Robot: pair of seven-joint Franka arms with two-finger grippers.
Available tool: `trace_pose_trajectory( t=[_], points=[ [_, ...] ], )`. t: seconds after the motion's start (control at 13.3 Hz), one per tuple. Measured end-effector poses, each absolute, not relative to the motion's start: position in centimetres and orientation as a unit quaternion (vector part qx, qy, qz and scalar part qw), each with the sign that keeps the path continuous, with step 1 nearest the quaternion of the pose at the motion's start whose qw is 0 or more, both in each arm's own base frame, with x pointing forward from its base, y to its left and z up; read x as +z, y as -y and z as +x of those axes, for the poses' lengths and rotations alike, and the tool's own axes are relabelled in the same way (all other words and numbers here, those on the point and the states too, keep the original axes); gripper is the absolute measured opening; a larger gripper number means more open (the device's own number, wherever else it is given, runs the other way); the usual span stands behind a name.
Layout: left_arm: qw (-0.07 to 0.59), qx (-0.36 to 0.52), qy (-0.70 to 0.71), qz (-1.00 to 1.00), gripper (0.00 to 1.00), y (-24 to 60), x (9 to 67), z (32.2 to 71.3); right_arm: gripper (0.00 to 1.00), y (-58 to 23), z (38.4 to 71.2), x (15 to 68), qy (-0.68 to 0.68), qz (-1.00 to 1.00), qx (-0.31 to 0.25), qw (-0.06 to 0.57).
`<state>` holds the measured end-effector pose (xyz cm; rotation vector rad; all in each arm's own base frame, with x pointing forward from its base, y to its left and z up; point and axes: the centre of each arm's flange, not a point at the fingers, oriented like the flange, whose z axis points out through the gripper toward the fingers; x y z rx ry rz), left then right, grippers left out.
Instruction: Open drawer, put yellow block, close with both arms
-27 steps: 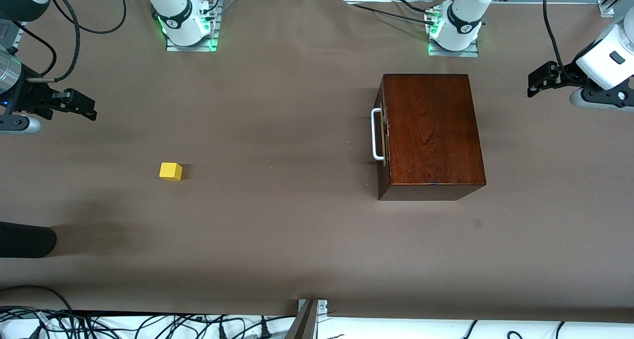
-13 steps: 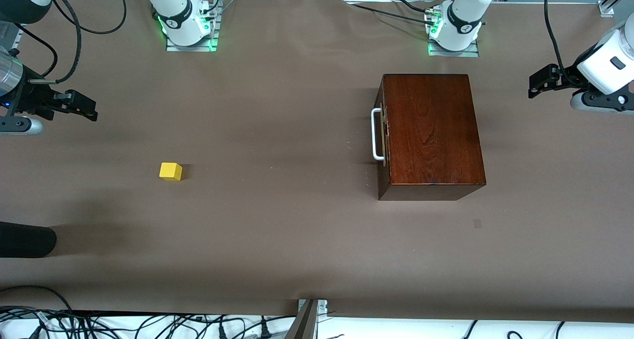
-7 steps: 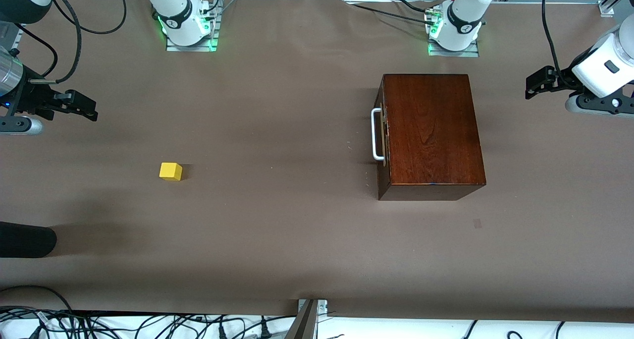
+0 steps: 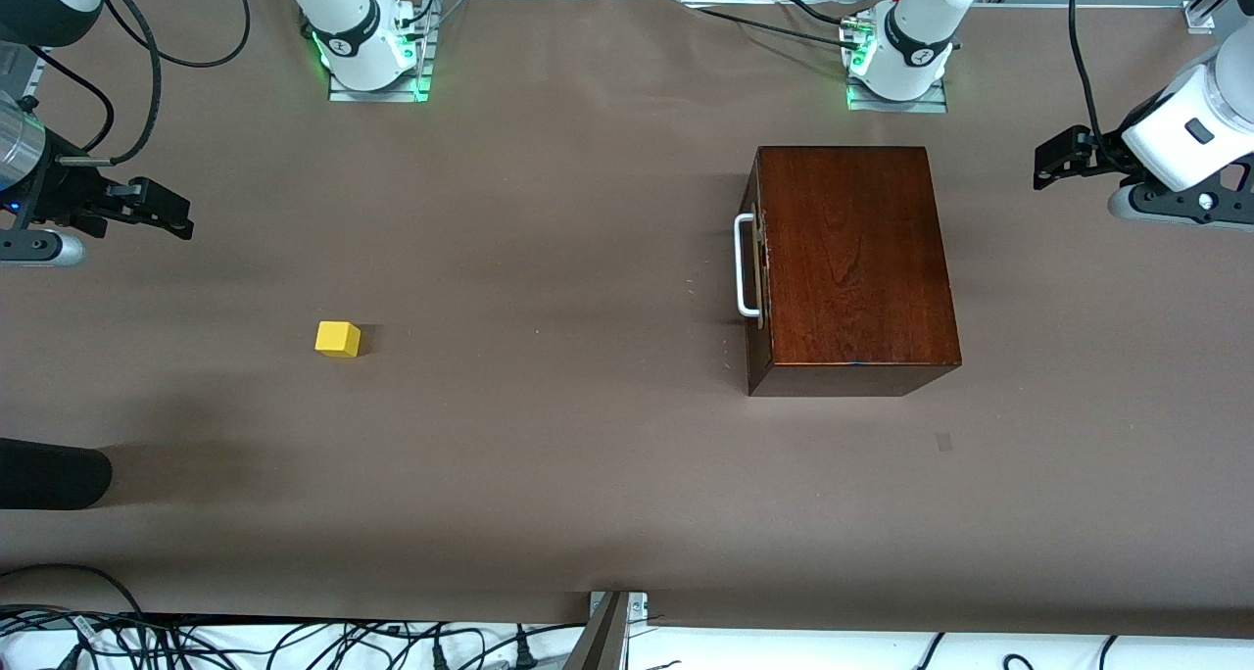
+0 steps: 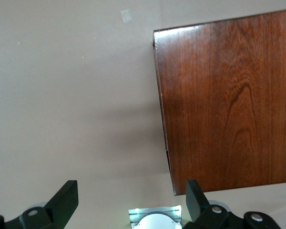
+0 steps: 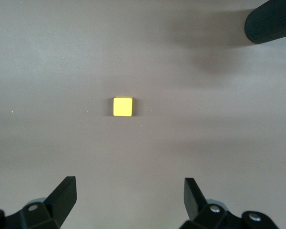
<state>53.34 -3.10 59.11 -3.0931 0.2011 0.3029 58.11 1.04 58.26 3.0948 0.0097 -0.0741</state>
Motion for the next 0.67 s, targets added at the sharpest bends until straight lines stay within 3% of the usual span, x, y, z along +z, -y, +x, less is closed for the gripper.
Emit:
trace_pose_trajectory(
  t=[0.67],
  points=[
    [-0.022,0.113,-0.198,-0.973,1.00,19.6,56.6,52.5,1.00,-2.2,58.2,58.1,-0.013,0.999,-0.025,0.022]
  ],
)
